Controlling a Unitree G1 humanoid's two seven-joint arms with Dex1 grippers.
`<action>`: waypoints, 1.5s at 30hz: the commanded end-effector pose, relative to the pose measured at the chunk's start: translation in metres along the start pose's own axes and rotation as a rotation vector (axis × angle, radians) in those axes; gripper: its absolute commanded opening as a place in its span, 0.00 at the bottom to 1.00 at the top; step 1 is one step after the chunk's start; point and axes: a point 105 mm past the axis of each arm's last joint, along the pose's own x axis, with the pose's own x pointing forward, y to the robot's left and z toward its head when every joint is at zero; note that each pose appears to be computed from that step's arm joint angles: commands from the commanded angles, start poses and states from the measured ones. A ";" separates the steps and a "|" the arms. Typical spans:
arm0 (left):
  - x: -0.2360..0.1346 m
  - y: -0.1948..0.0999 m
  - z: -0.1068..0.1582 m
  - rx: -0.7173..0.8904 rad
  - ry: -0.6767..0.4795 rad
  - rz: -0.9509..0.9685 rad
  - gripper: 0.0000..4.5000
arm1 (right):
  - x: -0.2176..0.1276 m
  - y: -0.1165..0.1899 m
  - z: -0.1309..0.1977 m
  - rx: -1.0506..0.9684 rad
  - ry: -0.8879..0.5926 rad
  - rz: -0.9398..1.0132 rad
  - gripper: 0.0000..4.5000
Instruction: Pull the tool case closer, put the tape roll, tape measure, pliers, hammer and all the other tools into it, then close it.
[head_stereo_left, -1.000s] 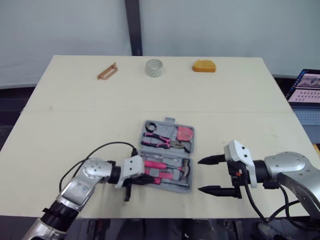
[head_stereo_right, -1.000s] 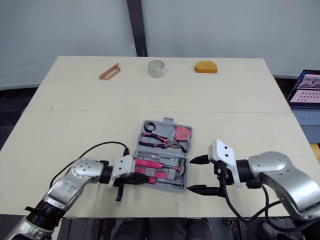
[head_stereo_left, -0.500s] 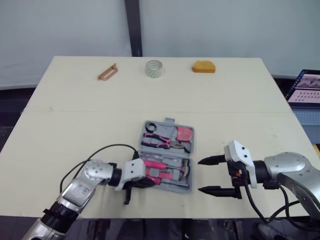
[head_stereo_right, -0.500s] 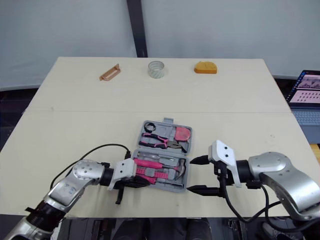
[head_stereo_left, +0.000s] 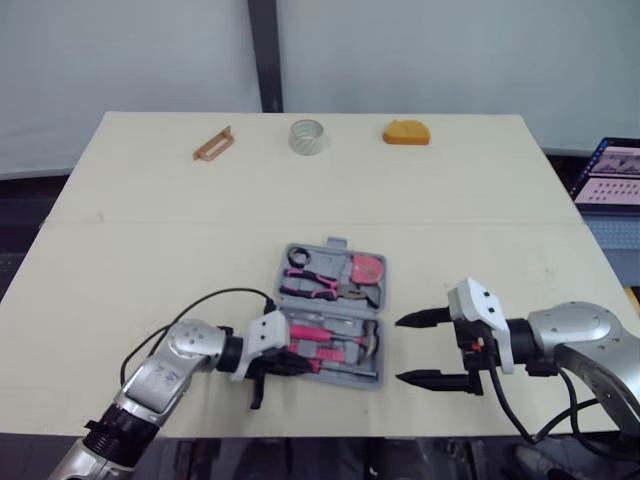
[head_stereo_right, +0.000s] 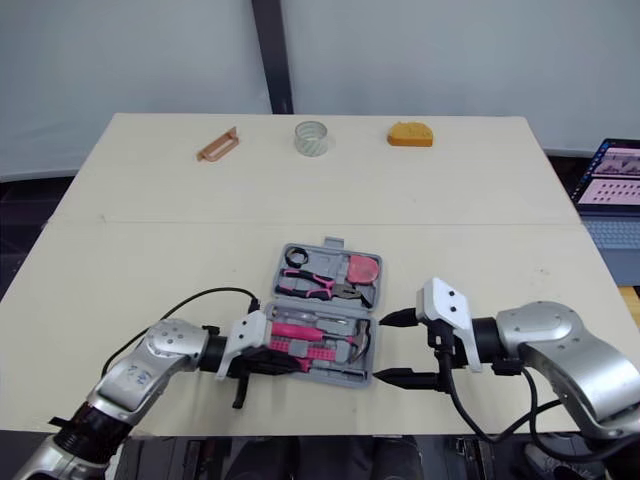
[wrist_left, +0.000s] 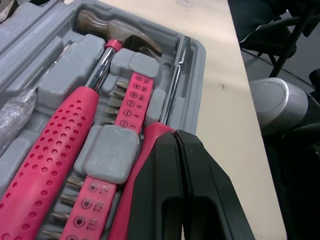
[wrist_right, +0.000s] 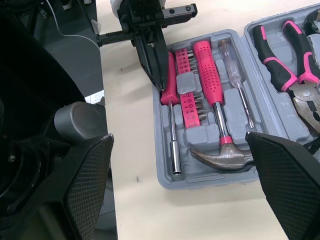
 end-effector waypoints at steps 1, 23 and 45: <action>0.002 -0.001 -0.002 0.016 0.014 0.001 0.01 | 0.000 0.002 0.004 -0.006 -0.012 0.008 1.00; 0.003 0.007 0.003 0.014 -0.011 0.038 0.01 | -0.001 0.004 0.003 0.002 -0.011 0.008 1.00; 0.006 -0.004 -0.016 0.072 0.096 -0.007 0.01 | -0.001 0.003 0.002 0.006 -0.007 0.005 1.00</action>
